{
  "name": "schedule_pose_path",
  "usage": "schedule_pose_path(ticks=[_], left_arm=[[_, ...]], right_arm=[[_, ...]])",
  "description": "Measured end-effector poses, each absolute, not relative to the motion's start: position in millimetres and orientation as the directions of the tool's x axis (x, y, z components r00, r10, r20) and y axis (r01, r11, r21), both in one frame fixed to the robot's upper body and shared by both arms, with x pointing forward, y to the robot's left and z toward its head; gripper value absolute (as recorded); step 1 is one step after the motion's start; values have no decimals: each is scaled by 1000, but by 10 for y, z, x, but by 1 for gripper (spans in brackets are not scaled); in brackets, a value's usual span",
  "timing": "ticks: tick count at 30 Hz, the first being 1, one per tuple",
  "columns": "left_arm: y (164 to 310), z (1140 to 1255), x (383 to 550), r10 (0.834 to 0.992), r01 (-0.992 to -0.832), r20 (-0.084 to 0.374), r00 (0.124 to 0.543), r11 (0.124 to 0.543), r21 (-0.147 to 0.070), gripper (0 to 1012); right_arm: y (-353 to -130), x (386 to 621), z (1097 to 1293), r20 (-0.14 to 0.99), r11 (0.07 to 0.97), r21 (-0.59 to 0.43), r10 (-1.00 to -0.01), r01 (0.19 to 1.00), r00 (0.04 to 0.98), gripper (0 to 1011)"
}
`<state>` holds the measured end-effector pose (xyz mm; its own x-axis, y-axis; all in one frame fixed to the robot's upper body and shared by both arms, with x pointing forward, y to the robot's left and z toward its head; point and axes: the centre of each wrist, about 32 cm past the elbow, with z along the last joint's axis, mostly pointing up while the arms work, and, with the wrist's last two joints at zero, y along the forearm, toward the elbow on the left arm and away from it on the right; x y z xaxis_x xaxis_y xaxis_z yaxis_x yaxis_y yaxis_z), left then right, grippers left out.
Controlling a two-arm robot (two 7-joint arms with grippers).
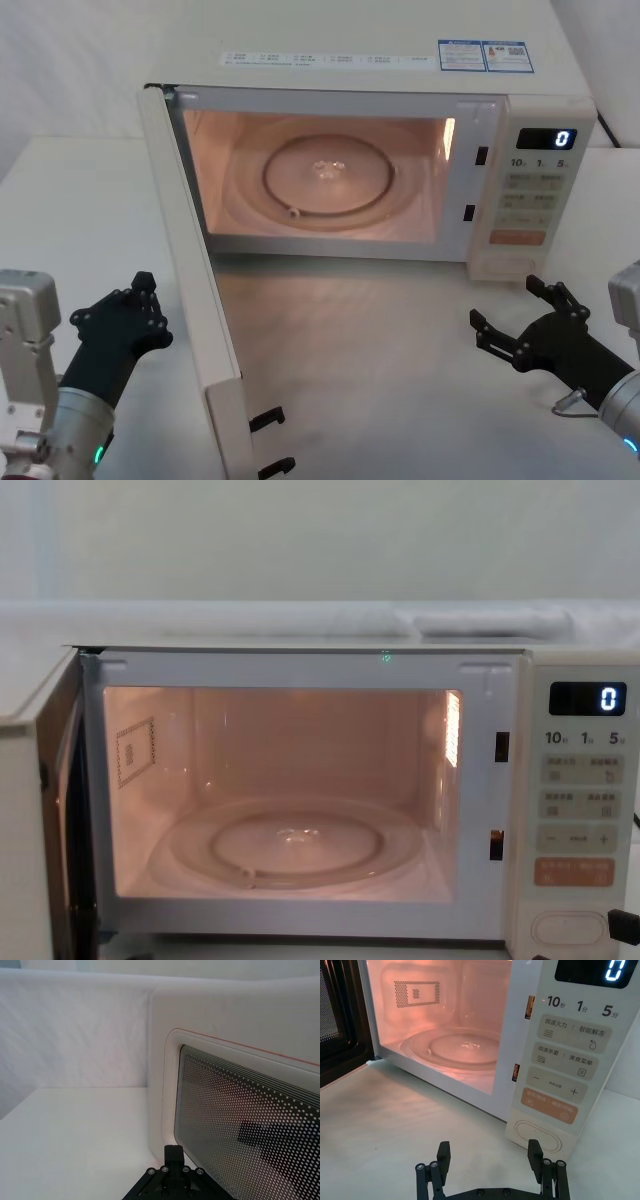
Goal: Press the button to open the microwave door with one hand; close the microwave door with the other hand.
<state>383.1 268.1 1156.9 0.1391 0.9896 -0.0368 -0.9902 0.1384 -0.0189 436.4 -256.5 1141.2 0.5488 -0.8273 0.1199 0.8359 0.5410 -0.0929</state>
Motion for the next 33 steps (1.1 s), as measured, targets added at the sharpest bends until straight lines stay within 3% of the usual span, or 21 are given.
schedule_pose_path(ticks=[9, 16, 22, 27, 33], left_arm=[[2809, 11645, 3730, 986, -988, -63, 154, 152, -34, 0], [2992, 11817, 3590, 981, -981, -53, 188, 184, -69, 0], [3147, 12007, 3491, 977, -972, -44, 209, 203, -115, 0], [3248, 12175, 3448, 962, -954, -10, 273, 269, -134, 0], [3239, 12265, 3464, 940, -931, 23, 341, 341, -132, 0]], right_arm=[[-2565, 4364, 11412, 120, 541, -93, -827, 836, 549, 1000], [-2565, 4364, 11412, 120, 541, -93, -827, 836, 549, 1000], [-2565, 4365, 11412, 120, 541, -93, -827, 836, 549, 1000], [-2565, 4365, 11412, 120, 541, -93, -827, 836, 549, 1000], [-2565, 4364, 11412, 120, 541, -93, -827, 836, 549, 1000]])
